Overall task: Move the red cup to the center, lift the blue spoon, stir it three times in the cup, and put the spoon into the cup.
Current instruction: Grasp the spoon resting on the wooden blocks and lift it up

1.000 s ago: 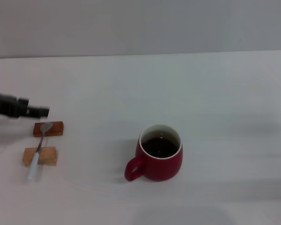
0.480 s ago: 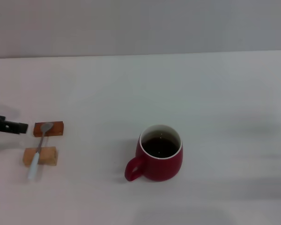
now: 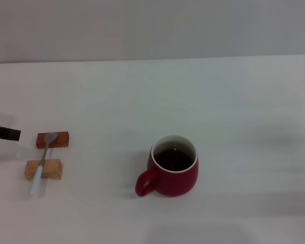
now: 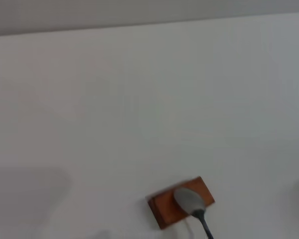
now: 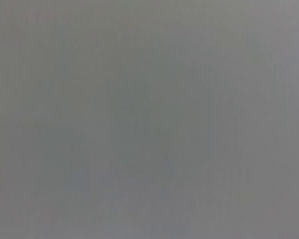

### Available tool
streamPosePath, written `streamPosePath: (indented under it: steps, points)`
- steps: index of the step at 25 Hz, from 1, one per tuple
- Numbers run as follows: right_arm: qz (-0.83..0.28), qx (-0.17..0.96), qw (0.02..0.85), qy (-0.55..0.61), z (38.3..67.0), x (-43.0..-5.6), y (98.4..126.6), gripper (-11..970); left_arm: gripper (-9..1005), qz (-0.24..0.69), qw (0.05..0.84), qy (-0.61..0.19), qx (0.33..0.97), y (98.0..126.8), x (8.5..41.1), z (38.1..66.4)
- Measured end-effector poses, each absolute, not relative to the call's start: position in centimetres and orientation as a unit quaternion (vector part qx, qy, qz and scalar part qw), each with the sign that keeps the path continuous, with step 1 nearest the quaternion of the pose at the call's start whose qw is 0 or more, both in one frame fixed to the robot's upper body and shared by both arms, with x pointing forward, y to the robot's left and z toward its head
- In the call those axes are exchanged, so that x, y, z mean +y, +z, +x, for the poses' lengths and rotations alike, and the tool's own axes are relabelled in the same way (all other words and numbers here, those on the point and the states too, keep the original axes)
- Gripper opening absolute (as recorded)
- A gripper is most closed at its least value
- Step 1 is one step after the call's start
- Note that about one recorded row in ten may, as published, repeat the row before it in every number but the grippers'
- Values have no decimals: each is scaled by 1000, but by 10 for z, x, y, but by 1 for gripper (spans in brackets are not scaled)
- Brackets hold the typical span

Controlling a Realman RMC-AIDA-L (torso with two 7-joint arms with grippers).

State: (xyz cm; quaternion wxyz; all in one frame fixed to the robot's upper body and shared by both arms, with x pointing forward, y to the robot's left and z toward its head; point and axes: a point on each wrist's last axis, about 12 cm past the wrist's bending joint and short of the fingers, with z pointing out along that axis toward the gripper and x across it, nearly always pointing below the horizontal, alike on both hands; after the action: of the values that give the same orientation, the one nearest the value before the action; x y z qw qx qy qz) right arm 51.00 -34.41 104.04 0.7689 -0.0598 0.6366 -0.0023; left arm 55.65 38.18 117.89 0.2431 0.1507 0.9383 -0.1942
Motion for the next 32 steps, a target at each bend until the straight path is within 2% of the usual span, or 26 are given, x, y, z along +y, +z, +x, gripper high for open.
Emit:
streamPosePath:
  steps: [6, 12, 32]
  points:
    - [-57, 644, 763, -5, 508, -344, 1037, 0, 860, 145, 215, -195, 946, 1184, 381, 551]
    - [-65, 651, 756, -15, 508, -341, 1033, -1, 854, 143, 169, -191, 956, 1172, 376, 542]
    - [-67, 663, 746, -11, 511, -337, 1029, 0, 813, 142, 133, -210, 958, 1164, 366, 532]
